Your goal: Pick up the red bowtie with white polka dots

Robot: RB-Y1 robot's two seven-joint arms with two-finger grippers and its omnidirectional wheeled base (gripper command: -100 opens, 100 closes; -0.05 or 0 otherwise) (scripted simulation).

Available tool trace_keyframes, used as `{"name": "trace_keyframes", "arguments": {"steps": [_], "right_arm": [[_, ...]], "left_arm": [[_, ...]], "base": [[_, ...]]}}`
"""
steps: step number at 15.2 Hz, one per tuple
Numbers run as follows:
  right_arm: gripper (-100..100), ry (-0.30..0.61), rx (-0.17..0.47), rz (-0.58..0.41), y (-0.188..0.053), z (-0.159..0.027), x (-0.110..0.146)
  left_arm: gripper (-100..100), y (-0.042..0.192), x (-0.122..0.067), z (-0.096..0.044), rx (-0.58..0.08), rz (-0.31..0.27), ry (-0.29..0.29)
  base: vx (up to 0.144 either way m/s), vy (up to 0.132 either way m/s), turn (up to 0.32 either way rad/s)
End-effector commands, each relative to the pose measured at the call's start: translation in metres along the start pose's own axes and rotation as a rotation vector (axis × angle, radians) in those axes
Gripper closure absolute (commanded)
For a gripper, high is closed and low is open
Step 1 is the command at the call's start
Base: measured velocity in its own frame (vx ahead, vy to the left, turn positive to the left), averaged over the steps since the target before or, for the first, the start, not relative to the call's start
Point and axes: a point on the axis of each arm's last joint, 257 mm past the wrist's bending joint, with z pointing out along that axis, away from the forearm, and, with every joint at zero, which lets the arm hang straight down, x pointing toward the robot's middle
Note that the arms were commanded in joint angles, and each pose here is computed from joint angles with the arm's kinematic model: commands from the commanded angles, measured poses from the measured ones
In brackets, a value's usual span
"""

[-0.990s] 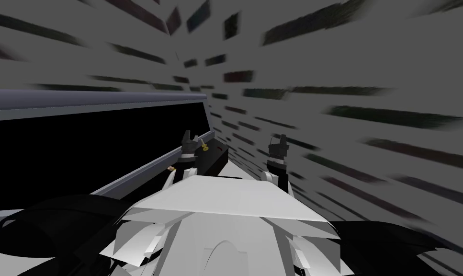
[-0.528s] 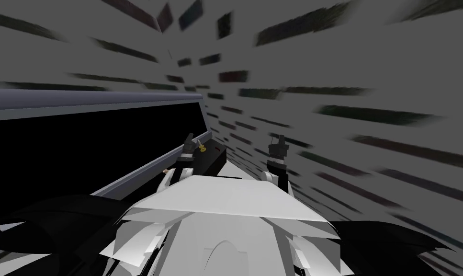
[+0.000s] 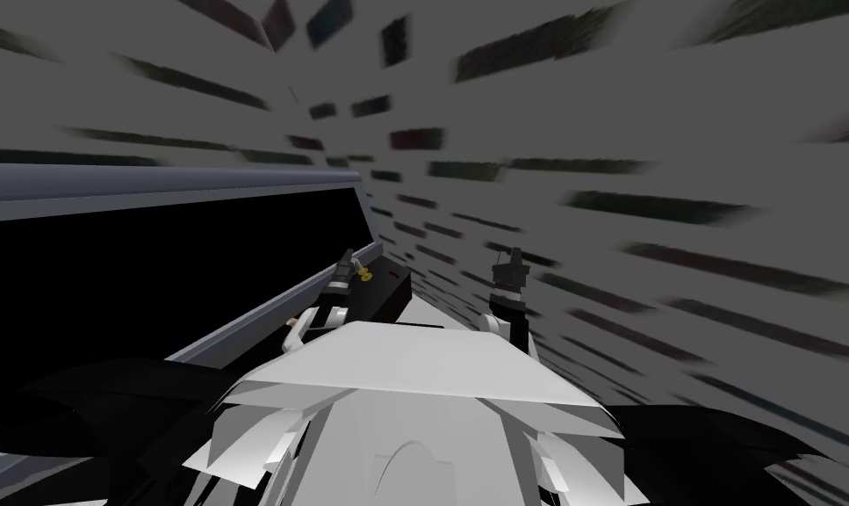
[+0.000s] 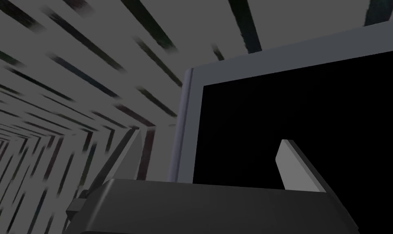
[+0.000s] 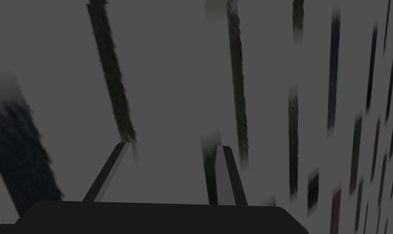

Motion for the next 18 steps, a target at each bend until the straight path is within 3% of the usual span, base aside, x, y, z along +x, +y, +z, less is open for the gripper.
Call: {"name": "trace_keyframes", "arguments": {"steps": [1,10,18], "right_arm": [[0,0.000,0.000,0.000,0.000,0.000,0.000],[0,0.000,0.000,0.000,0.000,0.000,0.000],[0,0.000,0.000,0.000,0.000,0.000,0.000]], "left_arm": [[-100,0.022,-0.011,-0.001,-0.045,0.044,-0.008],[-100,0.099,-0.044,-0.008,-0.212,0.141,-0.043],[-100,0.169,-0.060,-0.028,-0.373,0.173,-0.069]], "base": [[0.018,-0.029,-0.127],[0.027,-0.026,-0.090],[0.034,-0.024,-0.090]]}}
